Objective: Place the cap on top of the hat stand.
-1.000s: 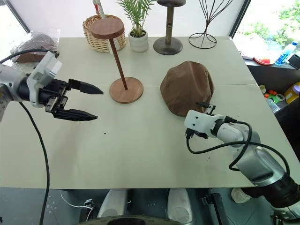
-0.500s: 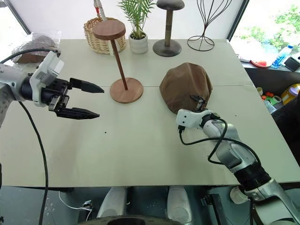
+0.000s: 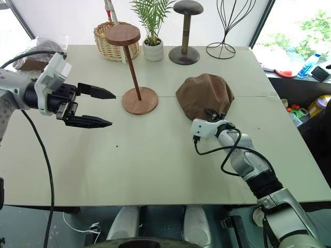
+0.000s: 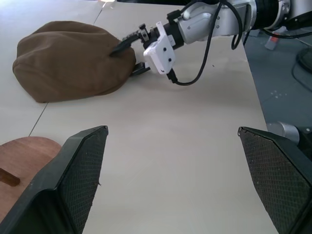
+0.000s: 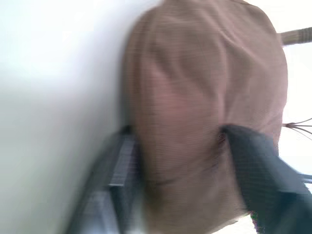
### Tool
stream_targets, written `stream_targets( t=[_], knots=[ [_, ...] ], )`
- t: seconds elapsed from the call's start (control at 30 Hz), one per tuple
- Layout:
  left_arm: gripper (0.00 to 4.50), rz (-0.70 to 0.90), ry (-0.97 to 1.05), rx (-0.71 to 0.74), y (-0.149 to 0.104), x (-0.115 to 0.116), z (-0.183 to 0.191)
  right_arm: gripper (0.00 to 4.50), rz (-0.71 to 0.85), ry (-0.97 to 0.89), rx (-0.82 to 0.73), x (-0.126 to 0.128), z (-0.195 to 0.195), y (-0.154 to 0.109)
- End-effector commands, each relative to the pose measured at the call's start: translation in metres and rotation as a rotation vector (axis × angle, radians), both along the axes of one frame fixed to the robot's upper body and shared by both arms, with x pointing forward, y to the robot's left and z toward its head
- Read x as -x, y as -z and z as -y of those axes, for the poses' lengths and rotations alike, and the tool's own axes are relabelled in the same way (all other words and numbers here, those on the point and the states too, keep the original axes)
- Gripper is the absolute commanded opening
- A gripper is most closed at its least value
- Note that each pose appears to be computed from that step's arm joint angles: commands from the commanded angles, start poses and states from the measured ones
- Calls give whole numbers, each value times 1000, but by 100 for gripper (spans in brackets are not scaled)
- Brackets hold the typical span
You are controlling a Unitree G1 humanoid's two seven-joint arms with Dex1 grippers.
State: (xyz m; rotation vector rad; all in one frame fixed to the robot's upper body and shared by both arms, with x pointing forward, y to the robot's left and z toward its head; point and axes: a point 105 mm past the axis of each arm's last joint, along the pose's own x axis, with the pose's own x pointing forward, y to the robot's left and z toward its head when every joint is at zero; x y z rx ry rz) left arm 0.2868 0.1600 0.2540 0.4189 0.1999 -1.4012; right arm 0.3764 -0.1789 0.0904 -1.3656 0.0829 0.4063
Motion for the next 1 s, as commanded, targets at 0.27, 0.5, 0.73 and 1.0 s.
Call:
stream_targets(
  t=[0.27,0.5,0.73,1.0],
  knots=[
    [450,53,5,19,-14,-1,3,2,-50,55,-21,4,12,10],
    [450,63,-39,73,-18,-3,1,2,56,48,-45,-1,10,-31],
    [450,86,-170,177,-32,-4,-14,2,270,-74,-79,1,-8,-140],
    [450,124,-334,287,-54,1,-43,2,542,-292,-136,1,-64,-271]
  ],
)
